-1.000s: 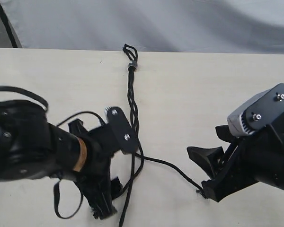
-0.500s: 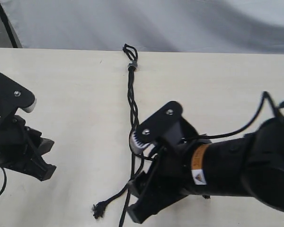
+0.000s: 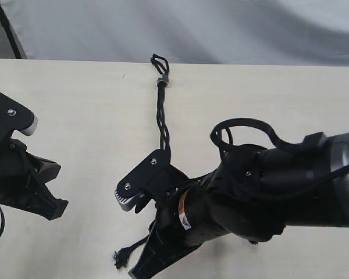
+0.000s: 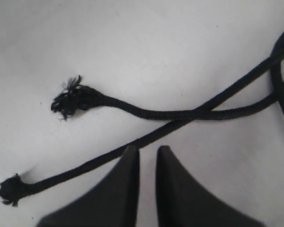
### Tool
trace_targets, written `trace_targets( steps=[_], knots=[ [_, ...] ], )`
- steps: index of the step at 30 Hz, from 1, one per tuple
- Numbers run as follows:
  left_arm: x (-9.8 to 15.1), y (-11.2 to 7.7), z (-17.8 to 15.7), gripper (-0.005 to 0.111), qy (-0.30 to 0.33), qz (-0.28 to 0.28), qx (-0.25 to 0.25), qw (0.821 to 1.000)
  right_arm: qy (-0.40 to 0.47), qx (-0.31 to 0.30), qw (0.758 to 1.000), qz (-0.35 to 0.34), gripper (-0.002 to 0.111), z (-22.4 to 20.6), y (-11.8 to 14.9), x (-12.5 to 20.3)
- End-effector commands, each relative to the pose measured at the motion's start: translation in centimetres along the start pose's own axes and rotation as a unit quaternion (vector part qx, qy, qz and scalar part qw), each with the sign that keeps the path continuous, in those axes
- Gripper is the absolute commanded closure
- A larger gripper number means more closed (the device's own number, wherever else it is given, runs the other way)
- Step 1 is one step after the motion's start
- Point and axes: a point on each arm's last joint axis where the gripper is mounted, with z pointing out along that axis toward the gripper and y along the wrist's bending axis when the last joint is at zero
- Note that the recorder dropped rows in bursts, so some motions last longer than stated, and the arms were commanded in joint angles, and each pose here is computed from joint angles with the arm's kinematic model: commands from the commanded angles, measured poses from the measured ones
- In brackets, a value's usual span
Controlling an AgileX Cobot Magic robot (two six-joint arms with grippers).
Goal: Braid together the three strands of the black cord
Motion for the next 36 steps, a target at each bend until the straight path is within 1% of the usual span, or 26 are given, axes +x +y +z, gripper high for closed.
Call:
trace_targets(
  steps=[1,3,6,8,12,18,24,26,29,32,34,36],
  knots=[
    [-0.3,-0.1,-0.1,0.106,-0.027,-0.007,0.006,1.000,-0.038,0.008,0.998,-0.040,0.108,-2.4,-0.2,-0.8],
    [-0.7,-0.1,-0.3,0.106,-0.050,0.000,0.009,0.999,-0.057,0.017,0.997,-0.056,0.108,-4.1,-0.4,-1.0],
    [-1.1,-0.1,-0.9,0.106,-0.075,0.001,0.011,0.997,-0.101,0.025,0.993,-0.057,0.108,-7.3,-0.7,-1.1],
    [-1.2,-0.1,-1.2,0.106,-0.082,-0.010,0.012,0.996,-0.136,0.029,0.988,-0.070,0.108,-9.1,-0.8,-0.9],
    [-1.3,-0.1,-1.5,0.106,-0.089,-0.010,0.012,0.996,-0.178,0.028,0.981,-0.067,0.108,-11.7,-0.9,-0.5],
    [-1.3,-0.1,-1.4,0.106,-0.088,-0.010,0.012,0.996,-0.219,0.027,0.973,-0.065,0.108,-13.9,-0.9,-0.3],
    [-1.3,-0.1,-1.5,0.106,-0.090,-0.010,0.011,0.996,-0.224,0.027,0.972,-0.065,0.108,-14.2,-0.9,-0.3],
    [-0.8,-0.1,-2.1,0.106,-0.102,-0.010,0.012,0.995,-0.224,0.027,0.972,-0.065,0.108,-14.2,-0.9,-0.3],
    [0.6,-0.1,-3.8,0.106,-0.135,-0.006,0.010,0.991,-0.225,0.024,0.972,-0.061,0.108,-14.2,-0.8,-0.3],
    [2.3,0.0,-5.8,0.106,-0.182,0.002,0.006,0.983,-0.225,0.024,0.972,-0.061,0.108,-14.2,-0.8,-0.3],
    [3.4,0.0,-7.3,0.106,-0.229,0.039,-0.007,0.973,-0.225,0.024,0.972,-0.061,0.108,-14.2,-0.8,-0.3],
    [4.3,0.1,-8.8,0.106,-0.297,0.061,-0.022,0.953,-0.225,0.023,0.972,-0.058,0.108,-14.2,-0.8,-0.3]
  ],
)
